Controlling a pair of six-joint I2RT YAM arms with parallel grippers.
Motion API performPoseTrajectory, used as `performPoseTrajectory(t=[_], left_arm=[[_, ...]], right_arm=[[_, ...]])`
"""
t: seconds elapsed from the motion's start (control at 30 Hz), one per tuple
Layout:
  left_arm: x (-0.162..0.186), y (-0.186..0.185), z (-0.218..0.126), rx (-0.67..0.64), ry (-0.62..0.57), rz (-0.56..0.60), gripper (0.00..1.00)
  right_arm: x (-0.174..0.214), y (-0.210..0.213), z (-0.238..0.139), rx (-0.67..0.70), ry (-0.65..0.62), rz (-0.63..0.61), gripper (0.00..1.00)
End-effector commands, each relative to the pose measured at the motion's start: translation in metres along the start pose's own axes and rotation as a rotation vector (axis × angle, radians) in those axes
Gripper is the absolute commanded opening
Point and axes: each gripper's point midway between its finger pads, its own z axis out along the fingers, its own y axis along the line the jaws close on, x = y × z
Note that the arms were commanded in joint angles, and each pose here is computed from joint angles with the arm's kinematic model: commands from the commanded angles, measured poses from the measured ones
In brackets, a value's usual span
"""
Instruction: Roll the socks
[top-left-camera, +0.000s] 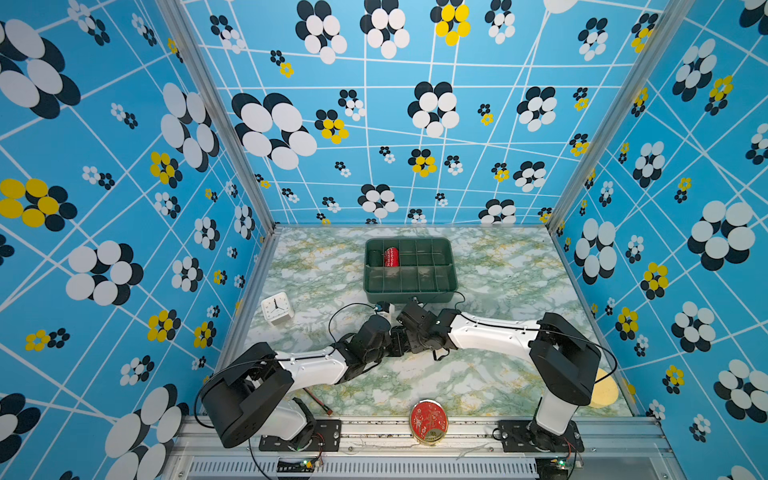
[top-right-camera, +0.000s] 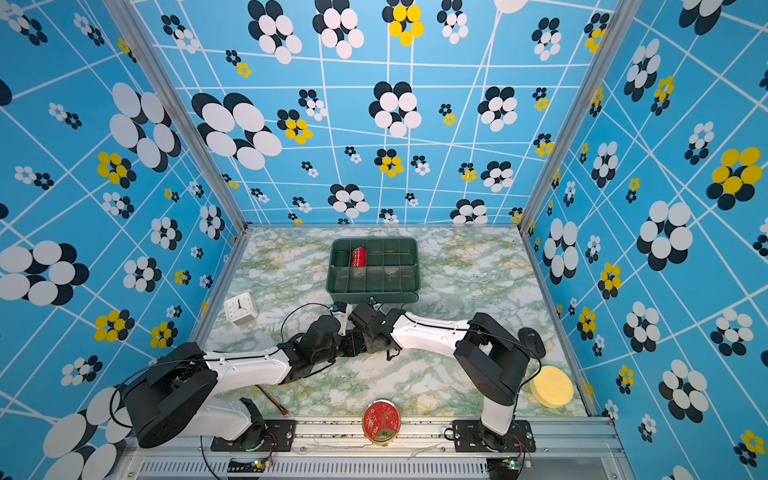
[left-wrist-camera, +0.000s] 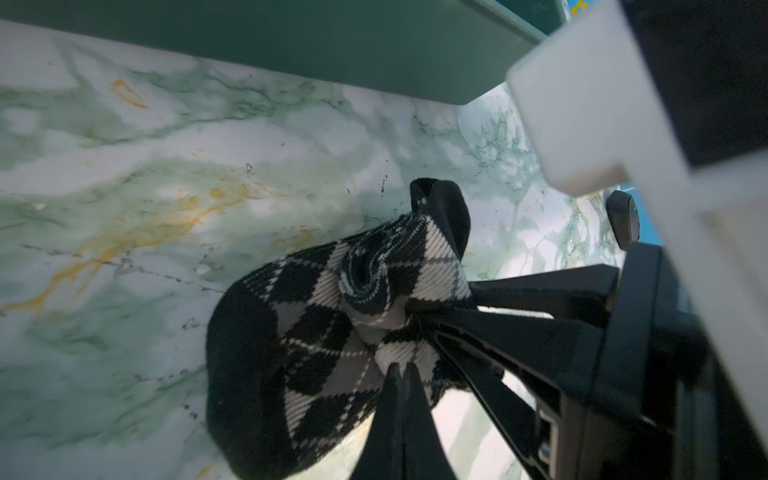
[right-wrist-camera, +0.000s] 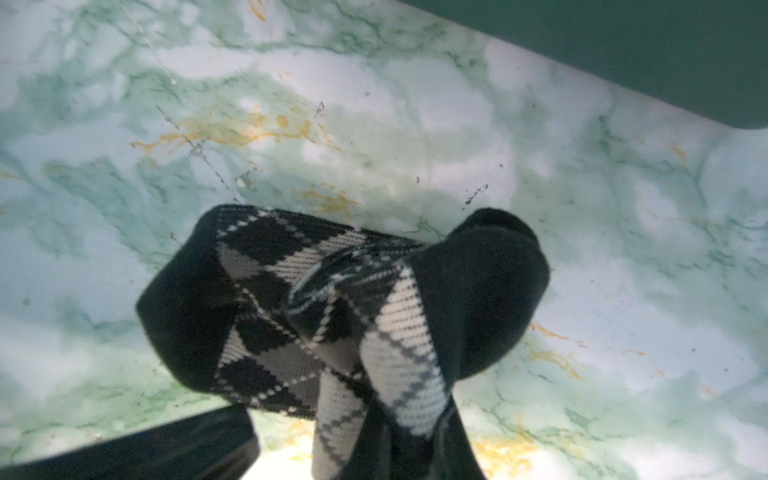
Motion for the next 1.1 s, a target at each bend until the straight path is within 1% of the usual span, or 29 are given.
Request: performPoseTrajectory(t=[0.0, 0.2, 0.57, 0.9, 1.07], left_arm=[[-0.003, -0.003, 0.006, 0.017, -0.025, -0.017, 0.00], [0.002, 0.001, 0.016, 0.012, -0.004, -0.031, 0.00], [0.003, 0.005, 0.030, 0.015, -0.014, -0.050, 0.00], [-0.002, 0.002, 0.025, 0.053, -0.070, -0.063, 0.00], [0.002, 0.005, 0.031, 0.038, -0.045, -0.058, 0.00]], right_arm=[[0.011, 0.000, 0.000, -0.008, 0.024, 0.002, 0.10], [0.009, 0.002, 0.000, -0.017, 0.019, 0.007, 0.10], [0.010, 0.005, 0.001, -0.036, 0.020, 0.005, 0.10], [0.011, 0.007, 0.004, -0.042, 0.025, 0.004, 0.10], [0.011, 0.008, 0.004, -0.047, 0.024, 0.002, 0.10]])
